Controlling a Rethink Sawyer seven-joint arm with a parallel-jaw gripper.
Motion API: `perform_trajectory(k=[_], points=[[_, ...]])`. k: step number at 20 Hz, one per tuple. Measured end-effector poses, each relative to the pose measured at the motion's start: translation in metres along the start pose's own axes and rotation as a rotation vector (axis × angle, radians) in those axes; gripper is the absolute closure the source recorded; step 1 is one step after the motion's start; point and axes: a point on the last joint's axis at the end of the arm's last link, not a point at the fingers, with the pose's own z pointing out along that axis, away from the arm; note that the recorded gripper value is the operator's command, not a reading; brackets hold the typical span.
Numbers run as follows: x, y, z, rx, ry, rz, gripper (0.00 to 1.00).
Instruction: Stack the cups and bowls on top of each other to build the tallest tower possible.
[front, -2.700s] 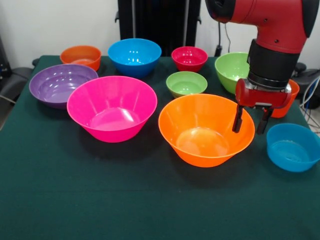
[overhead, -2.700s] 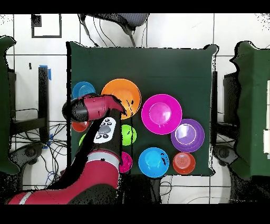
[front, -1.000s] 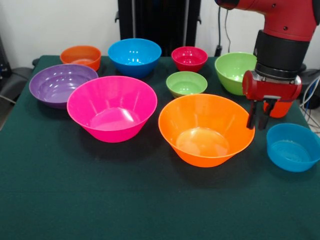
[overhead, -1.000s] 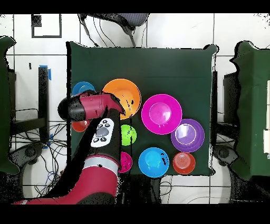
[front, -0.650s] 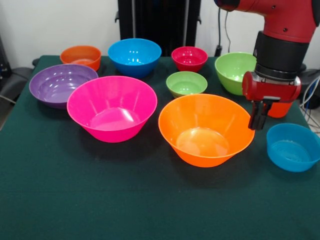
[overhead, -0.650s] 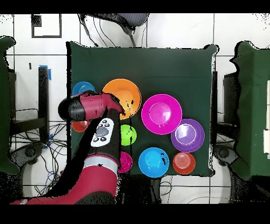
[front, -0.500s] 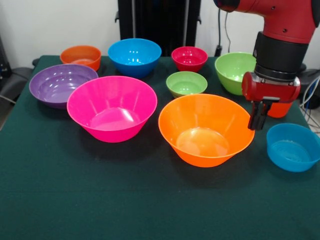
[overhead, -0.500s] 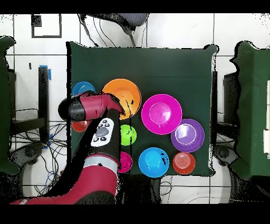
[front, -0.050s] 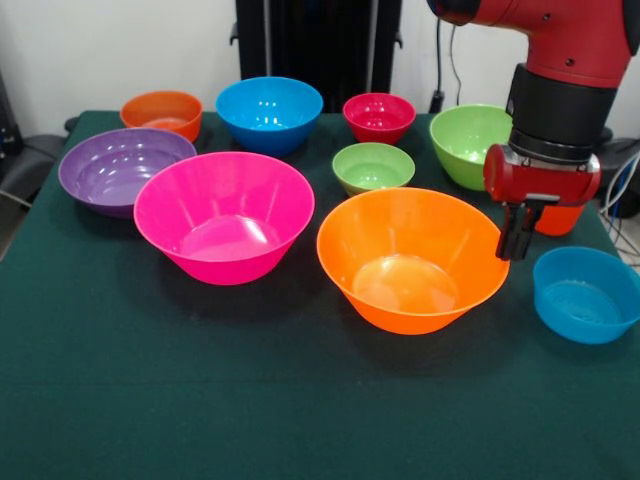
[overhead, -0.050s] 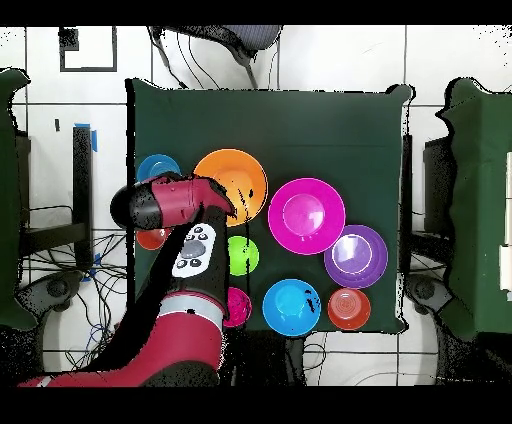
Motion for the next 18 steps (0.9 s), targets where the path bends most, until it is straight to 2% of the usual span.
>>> perform_trajectory(k=[10, 11, 18], points=[[0.0017, 0.0001, 0.0018, 0.000, 0.004, 0.000, 1.00], [0.0020, 0.0001, 0.0023, 0.000, 0.005, -0.001, 0.00], [0.0038, 0.0005, 0.0041, 0.001, 0.008, -0.002, 0.00]])
